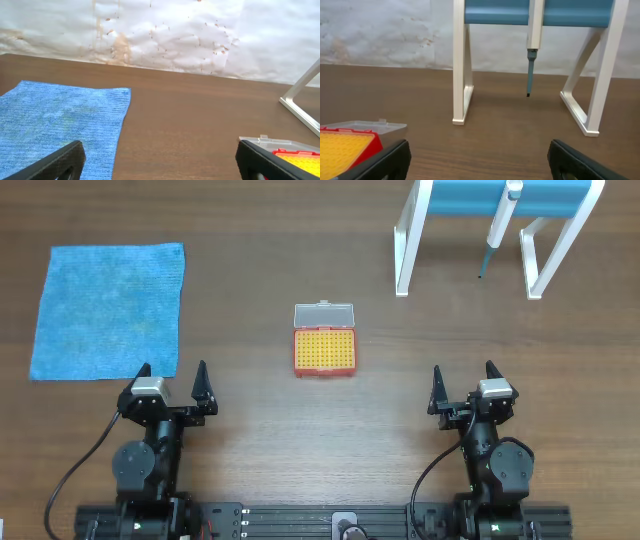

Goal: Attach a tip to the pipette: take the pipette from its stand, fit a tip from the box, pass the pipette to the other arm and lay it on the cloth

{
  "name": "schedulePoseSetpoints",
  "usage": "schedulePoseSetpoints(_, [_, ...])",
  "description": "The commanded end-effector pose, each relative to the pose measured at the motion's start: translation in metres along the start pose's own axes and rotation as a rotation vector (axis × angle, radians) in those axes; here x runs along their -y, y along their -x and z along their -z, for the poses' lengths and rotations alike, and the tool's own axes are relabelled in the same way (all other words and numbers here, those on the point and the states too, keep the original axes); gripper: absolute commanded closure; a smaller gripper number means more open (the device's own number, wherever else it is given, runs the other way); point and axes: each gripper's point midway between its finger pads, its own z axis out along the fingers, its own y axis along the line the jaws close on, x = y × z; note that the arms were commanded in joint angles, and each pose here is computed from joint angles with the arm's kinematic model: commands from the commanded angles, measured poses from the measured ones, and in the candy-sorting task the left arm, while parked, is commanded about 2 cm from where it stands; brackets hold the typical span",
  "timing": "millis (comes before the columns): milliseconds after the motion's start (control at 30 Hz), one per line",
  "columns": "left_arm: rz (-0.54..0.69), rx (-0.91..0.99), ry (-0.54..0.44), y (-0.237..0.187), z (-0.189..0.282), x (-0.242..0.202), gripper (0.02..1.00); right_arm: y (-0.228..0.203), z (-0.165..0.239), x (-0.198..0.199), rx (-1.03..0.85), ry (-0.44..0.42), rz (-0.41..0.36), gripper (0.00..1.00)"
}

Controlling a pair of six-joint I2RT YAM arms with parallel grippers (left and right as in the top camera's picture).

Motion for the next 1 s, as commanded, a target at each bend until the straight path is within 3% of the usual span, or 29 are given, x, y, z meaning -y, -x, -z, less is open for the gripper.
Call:
schedulePoseSetpoints(33, [-0.017, 0.005, 0.005, 0.000, 0.001, -0.001, 0.047, 0.002, 0.001, 0.025, -0.013, -0.139, -0.007, 0.121])
schedulePoseSetpoints(133, [-0.017, 0.005, 0.005, 0.000, 0.001, -0.001, 0.049, 0.013, 0.001, 0.040, -0.020, -0.204, -0.009, 0.121])
schedulePoseSetpoints(400, [-0.017, 0.005, 0.005, 0.000, 0.001, -0.001, 0.047, 0.064, -0.040, 0.052, -0.004, -0.223, -0.001, 0.121])
schedulePoseSetpoints(567, [-0.017, 0.005, 0.006, 0.000, 0.001, -0.001, 0.047, 0.071, -0.080, 0.058, 0.032, -0.225, 0.076, 0.121])
schedulePoseSetpoints(767, [-0.017, 0.005, 0.005, 0.000, 0.001, -0.001, 0.049, 0.081, -0.130, 0.068, -0.003, -0.227, 0.074, 0.121])
schedulePoseSetpoints(1000, [-0.017, 0.005, 0.005, 0.000, 0.001, -0.001, 0.047, 0.080, -0.175, 0.106, -0.050, -0.294, 0.066, 0.121])
